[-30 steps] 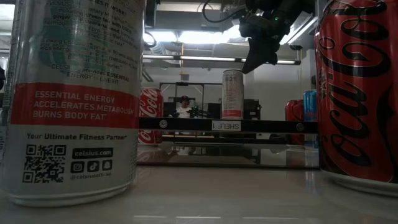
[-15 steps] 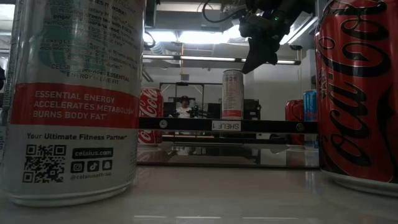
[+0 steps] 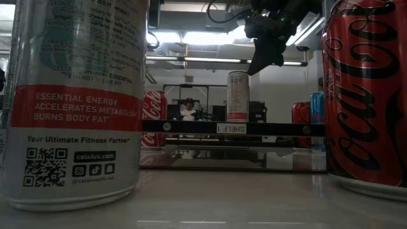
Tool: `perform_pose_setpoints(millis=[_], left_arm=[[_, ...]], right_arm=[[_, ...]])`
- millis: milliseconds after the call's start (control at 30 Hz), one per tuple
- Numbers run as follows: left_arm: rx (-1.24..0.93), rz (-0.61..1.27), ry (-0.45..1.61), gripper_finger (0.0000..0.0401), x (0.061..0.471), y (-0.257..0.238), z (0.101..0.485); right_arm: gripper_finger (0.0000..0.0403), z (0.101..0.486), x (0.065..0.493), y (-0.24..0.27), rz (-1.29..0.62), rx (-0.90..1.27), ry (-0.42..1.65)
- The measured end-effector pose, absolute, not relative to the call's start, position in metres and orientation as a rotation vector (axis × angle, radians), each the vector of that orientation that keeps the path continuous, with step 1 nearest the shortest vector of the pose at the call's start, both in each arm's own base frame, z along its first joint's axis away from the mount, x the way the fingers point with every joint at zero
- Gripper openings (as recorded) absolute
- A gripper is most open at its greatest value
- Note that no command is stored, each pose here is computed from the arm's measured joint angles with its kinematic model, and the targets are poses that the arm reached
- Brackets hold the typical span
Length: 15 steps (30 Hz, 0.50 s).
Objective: Place canned beverage on shelf
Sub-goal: Put the white pink soda can on the shelf aligned with the other white pink soda can
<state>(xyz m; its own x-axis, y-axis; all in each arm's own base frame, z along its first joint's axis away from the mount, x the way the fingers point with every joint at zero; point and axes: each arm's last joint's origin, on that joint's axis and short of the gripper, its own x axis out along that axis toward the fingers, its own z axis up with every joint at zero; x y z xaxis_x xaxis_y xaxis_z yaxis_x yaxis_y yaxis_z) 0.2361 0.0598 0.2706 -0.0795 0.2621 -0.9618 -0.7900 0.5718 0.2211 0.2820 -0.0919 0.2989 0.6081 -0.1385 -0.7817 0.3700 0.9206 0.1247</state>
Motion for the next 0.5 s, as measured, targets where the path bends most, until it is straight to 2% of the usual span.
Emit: perform_pose_setpoints(millis=[500], left_arm=[[-0.56,1.043,1.343,0.0303,0.2346,0.0602,0.2709]], right_arm=[[0.0001,0.2989,0.282,-0.0919,-0.298,0.287,0.871]])
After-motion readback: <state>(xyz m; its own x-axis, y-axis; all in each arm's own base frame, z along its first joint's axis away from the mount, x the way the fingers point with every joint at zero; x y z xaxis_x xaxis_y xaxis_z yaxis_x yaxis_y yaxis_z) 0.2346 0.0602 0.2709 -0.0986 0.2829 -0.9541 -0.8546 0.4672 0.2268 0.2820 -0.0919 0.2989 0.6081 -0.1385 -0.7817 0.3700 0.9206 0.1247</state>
